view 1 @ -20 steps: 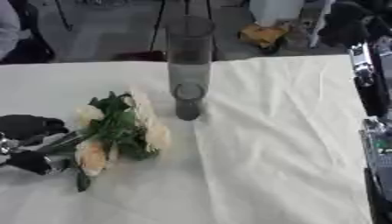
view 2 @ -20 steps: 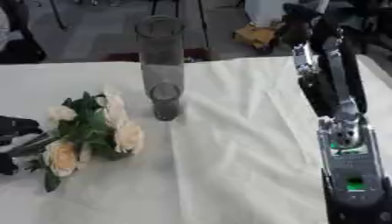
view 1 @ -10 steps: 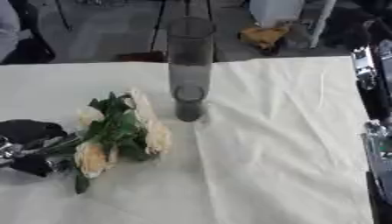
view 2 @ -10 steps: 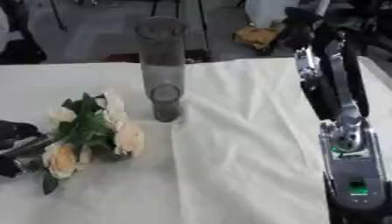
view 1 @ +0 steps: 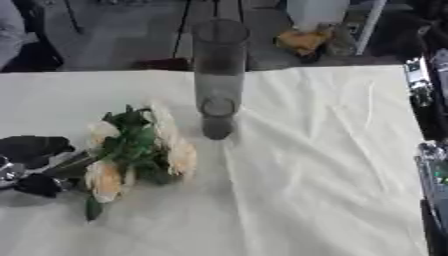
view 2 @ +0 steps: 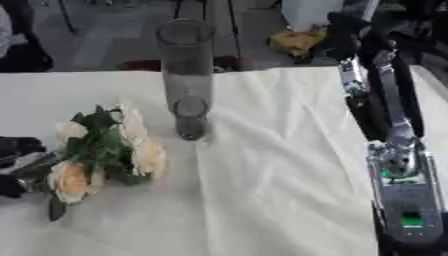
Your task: Arrange flowers into the vase.
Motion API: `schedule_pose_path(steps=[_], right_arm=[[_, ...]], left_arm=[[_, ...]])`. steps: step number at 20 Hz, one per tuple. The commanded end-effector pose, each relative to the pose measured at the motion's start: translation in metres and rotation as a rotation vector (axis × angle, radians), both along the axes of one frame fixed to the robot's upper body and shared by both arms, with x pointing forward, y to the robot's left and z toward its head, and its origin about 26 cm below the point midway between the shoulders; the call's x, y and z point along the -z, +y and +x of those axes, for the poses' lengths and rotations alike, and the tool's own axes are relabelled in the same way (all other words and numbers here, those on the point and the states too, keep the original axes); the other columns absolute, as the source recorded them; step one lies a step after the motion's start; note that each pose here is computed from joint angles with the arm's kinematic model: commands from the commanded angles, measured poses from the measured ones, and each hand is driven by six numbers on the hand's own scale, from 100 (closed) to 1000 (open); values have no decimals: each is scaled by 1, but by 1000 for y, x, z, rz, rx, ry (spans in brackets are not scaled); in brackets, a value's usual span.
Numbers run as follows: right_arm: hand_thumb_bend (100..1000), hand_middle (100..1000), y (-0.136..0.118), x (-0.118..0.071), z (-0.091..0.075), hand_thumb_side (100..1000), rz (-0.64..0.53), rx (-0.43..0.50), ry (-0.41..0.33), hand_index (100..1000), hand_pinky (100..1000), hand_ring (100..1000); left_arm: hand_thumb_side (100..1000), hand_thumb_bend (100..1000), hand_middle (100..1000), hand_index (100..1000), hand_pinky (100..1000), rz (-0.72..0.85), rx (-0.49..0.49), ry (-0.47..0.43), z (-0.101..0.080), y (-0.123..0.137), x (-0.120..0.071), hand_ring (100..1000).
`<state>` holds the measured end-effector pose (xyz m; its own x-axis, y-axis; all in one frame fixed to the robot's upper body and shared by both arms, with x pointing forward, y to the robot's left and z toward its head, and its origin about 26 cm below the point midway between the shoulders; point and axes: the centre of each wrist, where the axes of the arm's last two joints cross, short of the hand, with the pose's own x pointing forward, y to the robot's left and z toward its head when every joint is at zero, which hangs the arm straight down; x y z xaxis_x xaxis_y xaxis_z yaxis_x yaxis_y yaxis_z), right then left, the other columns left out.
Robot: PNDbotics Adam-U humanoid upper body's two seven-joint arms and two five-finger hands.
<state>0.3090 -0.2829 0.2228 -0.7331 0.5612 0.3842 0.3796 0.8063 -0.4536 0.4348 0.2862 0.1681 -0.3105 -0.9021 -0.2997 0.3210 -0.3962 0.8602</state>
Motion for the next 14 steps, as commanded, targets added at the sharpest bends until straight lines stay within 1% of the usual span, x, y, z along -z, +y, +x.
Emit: schedule_pose_path(steps=[1,4,7,9,10,11,14], right_arm=[[167,567,-3,-7,-1,1000,-10,-6,-21,853,655,823],[167,566,-3,-7,-1,1000,-8,-7,-21,854,655,823],[165,566,-3,-6,-1,1000,-7,-9,-20,854,655,824],[164,564,-3,-6,-1,1000,-6,-9,-18,854,656,824],[163,564,-3,-6,-1,1000,-6,-10,-17,854,656,825],[162,564,-4,-6,-1,1000,-6,-10,-16,854,656,825],[162,563,-4,-5,-1,1000,-5,-11,-13,854,657,826]], left_arm=[[819,287,995,1000,1000,-7,-18,-21,3,5,-12,982],[810,282,993,1000,1000,1,-17,0,4,4,-10,981],[785,255,974,1000,984,5,-21,5,5,4,-9,965],[742,205,931,1000,929,-2,-19,-11,6,4,-10,907],[734,198,914,1000,906,-5,-18,-24,6,4,-10,885],[710,177,879,977,863,-9,-17,-36,6,4,-10,841],[678,150,815,931,786,-20,-11,-82,5,3,-10,771]])
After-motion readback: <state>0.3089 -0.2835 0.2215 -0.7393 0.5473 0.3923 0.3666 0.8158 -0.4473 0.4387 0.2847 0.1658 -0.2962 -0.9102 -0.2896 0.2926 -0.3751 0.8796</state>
